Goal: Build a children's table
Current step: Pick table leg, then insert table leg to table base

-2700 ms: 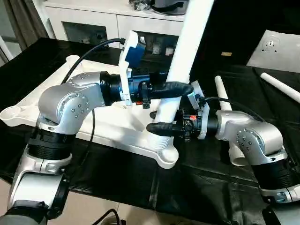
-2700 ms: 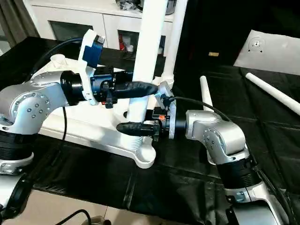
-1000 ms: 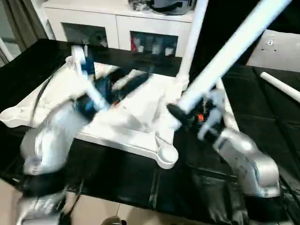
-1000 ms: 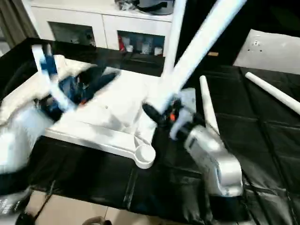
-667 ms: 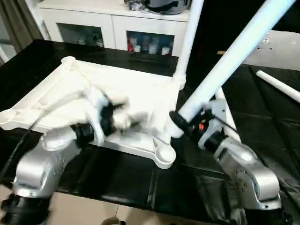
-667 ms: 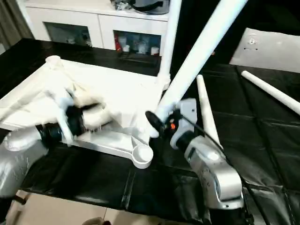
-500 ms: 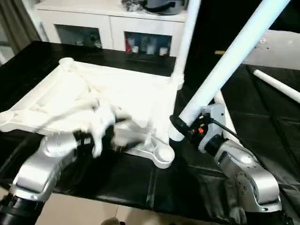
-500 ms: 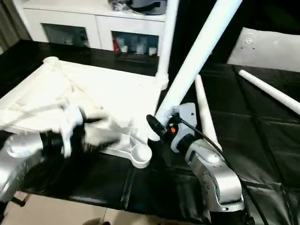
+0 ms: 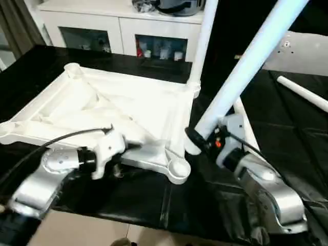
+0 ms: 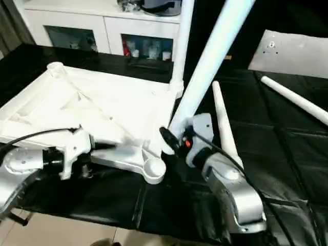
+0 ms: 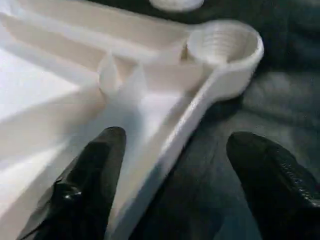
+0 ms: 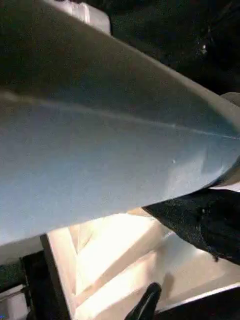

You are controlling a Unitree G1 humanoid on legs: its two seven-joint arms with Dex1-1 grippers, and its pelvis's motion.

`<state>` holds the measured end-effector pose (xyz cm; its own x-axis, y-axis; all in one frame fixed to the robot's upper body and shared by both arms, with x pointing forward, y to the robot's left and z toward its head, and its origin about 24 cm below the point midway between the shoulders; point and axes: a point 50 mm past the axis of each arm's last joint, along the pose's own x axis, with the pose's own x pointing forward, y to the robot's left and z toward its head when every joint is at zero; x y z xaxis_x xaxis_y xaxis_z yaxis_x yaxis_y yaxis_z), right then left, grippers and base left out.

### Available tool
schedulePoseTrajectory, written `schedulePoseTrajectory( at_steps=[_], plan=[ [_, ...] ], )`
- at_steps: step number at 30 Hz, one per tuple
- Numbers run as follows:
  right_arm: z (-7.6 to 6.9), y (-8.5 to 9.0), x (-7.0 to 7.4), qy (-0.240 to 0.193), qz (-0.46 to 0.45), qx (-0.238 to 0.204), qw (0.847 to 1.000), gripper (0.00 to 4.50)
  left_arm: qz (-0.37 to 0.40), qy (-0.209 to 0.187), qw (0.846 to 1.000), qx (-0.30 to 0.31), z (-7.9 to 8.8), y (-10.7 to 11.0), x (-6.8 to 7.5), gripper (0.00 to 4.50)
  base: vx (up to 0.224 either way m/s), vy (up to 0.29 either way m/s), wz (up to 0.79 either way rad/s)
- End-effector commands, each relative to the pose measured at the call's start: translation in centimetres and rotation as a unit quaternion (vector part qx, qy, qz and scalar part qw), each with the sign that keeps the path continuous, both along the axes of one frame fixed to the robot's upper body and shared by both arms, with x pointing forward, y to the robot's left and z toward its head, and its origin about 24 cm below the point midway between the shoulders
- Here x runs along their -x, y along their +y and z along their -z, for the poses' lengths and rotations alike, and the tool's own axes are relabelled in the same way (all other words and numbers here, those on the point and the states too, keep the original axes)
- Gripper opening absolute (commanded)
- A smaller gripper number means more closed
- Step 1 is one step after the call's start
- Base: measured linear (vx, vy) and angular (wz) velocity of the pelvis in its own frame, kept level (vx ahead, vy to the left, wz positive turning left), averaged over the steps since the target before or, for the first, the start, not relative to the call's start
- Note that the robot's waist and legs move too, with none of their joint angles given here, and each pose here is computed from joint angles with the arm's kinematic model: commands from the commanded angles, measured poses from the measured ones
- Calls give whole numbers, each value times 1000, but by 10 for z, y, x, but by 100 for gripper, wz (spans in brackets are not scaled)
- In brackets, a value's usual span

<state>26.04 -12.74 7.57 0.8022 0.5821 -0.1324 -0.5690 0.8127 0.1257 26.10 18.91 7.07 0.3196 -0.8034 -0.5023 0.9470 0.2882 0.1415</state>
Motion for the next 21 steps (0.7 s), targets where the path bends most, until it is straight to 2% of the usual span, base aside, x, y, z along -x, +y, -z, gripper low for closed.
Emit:
schedulePoseTrajectory(
  at_steps=[1,4,5,8,17,19,21],
  plan=[
    [-6,0,0,-12,-8,-7,1000,193,23,-8,999,-20,-1,-1,-3,325,0,0,0],
    [-5,1,1,-9,-14,-7,1000,193,40,-15,998,-39,0,0,-7,315,0,0,0],
    [-4,1,1,-9,-14,-8,1000,193,41,-15,998,-40,0,1,-7,291,0,0,0],
    [-4,1,2,-8,-17,-5,1000,193,47,-21,998,-47,1,0,-10,284,0,0,0],
    [-1,0,3,-3,-30,-4,1000,193,100,-22,994,-42,7,-27,-35,202,0,0,0],
    [0,0,4,-1,-33,-5,999,193,108,-19,993,-42,8,-30,-38,192,0,0,0],
    [0,1,5,-1,-38,-5,999,193,120,-13,992,-46,9,-34,-41,163,0,0,0]
  ],
)
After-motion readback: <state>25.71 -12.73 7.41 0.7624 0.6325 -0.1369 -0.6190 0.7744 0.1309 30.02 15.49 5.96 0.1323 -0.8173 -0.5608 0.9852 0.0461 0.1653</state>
